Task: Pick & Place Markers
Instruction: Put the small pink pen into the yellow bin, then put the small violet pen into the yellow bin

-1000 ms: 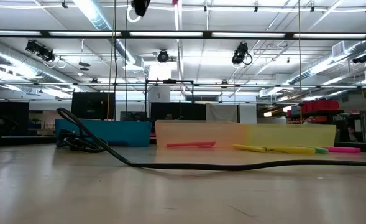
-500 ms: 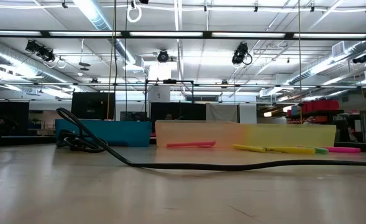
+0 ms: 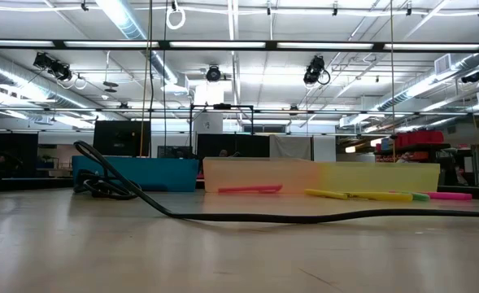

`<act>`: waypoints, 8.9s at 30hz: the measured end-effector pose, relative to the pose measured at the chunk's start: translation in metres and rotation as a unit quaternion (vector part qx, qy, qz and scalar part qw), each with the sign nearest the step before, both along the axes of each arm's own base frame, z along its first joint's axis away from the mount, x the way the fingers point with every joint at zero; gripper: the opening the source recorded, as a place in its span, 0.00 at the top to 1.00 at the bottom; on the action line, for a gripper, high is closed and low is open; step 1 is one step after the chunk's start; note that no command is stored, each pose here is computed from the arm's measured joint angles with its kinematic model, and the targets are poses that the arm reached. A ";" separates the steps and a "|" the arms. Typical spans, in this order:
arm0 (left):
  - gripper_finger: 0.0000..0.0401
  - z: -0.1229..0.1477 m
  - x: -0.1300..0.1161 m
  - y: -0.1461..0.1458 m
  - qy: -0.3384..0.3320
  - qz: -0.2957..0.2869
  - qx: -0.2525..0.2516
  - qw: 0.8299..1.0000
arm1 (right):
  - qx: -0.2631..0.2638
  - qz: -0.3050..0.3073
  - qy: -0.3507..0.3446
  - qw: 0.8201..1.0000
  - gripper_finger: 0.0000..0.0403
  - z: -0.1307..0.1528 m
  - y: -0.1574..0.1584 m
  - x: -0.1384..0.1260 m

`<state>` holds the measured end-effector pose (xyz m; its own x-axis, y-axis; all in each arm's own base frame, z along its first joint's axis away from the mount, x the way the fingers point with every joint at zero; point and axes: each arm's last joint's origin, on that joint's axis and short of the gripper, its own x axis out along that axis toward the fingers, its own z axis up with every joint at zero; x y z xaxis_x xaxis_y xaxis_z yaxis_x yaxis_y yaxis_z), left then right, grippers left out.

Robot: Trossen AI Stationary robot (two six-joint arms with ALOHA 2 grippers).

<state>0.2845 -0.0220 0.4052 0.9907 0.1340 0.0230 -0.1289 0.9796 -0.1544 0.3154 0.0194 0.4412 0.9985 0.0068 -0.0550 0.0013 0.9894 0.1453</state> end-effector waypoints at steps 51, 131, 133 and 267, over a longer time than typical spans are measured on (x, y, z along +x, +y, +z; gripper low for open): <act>0.56 -0.005 0.006 0.001 0.009 -0.068 -0.033 0.997 | -0.006 0.018 0.043 0.999 0.91 -0.014 0.002 0.008; 0.50 -0.190 -0.173 0.015 -0.061 -0.086 -0.102 0.989 | 0.066 -0.347 0.043 0.934 0.92 -0.112 -0.018 -0.128; 0.50 -0.195 -0.175 0.014 -0.072 -0.094 -0.104 0.988 | 0.068 -0.352 0.042 0.932 0.92 -0.113 -0.018 -0.128; 0.50 -0.224 -0.183 0.028 -0.103 0.136 -0.165 0.971 | 0.418 -0.427 0.483 0.640 0.57 -0.217 -0.238 -0.125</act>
